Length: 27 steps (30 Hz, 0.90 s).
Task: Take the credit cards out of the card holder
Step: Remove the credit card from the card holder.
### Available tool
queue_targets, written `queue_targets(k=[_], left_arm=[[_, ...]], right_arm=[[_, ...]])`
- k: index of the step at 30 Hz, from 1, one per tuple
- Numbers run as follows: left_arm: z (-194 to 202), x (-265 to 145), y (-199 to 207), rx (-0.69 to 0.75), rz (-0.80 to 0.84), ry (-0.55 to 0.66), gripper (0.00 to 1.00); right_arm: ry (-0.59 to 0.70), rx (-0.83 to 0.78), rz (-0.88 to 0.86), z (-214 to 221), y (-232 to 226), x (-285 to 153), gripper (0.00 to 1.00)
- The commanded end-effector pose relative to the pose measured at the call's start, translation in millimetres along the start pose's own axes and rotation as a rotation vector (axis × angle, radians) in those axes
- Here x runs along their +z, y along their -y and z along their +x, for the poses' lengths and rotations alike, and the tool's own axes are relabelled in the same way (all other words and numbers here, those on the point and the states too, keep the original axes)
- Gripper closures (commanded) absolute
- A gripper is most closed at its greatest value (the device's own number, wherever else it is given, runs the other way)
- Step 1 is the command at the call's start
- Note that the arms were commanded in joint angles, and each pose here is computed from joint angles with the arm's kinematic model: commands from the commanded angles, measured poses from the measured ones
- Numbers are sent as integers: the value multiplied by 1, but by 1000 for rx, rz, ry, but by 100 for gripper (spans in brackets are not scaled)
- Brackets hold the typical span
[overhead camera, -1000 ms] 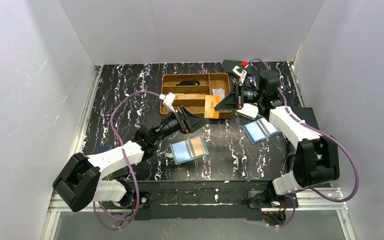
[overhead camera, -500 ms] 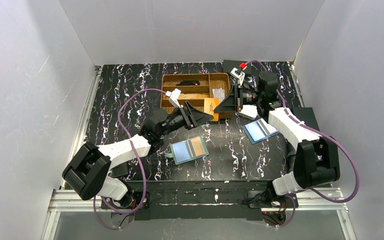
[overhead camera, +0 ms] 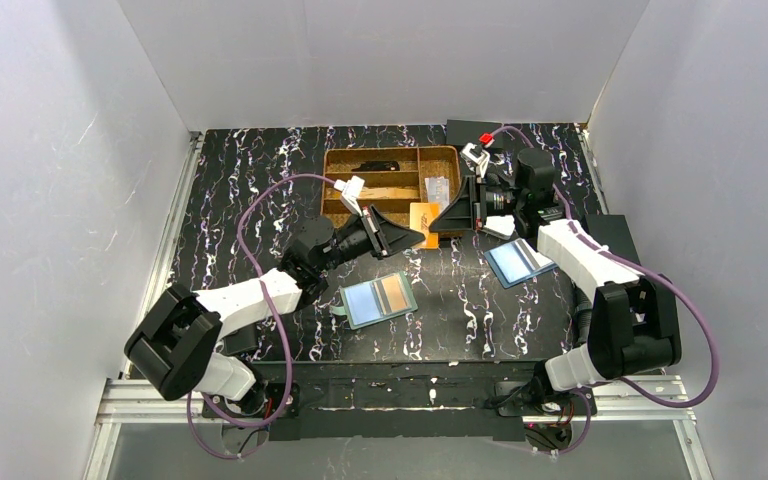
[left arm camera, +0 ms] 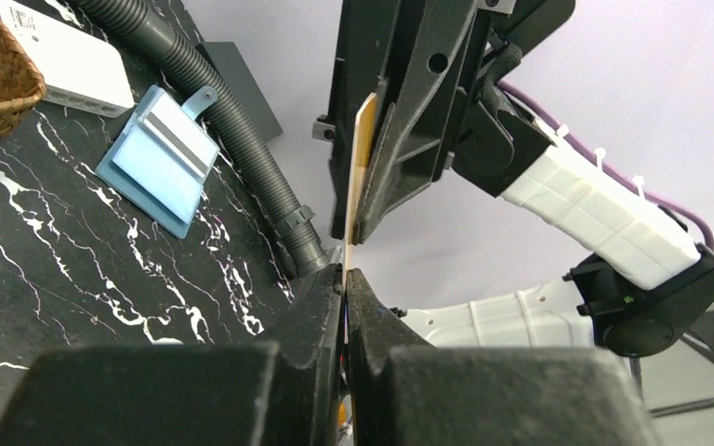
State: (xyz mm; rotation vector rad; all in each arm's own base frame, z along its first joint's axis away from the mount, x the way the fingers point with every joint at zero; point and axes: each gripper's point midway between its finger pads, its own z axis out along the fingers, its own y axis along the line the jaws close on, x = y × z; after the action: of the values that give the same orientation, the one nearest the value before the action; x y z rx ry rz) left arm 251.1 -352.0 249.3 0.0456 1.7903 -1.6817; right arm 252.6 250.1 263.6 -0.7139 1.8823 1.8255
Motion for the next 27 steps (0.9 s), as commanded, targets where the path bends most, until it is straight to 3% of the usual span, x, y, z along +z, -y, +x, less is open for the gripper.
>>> queue_targets(k=[1, 6, 10, 14, 16, 22, 27], left_arm=[[-1, -6, 16, 127, 64, -13, 100], [15, -34, 13, 206, 118, -166, 100], [32, -56, 7, 254, 110, -345, 100], [41, -67, 11, 292, 112, -449, 100], [43, -68, 11, 298, 108, -473, 100], [41, -64, 16, 308, 130, -510, 100], [38, -64, 12, 342, 99, -533, 100]], right_arm=[[-11, -119, -27, -1, -19, -2, 76], [-50, -196, -61, -1, -27, -4, 38], [-42, -251, -46, -12, -29, -4, 22], [-94, -341, 120, -14, -3, -7, 8], [-175, -384, 172, -9, 5, -10, 6], [-280, -380, 95, 11, -2, 8, 8], [-342, -390, 53, 37, -11, 26, 16]])
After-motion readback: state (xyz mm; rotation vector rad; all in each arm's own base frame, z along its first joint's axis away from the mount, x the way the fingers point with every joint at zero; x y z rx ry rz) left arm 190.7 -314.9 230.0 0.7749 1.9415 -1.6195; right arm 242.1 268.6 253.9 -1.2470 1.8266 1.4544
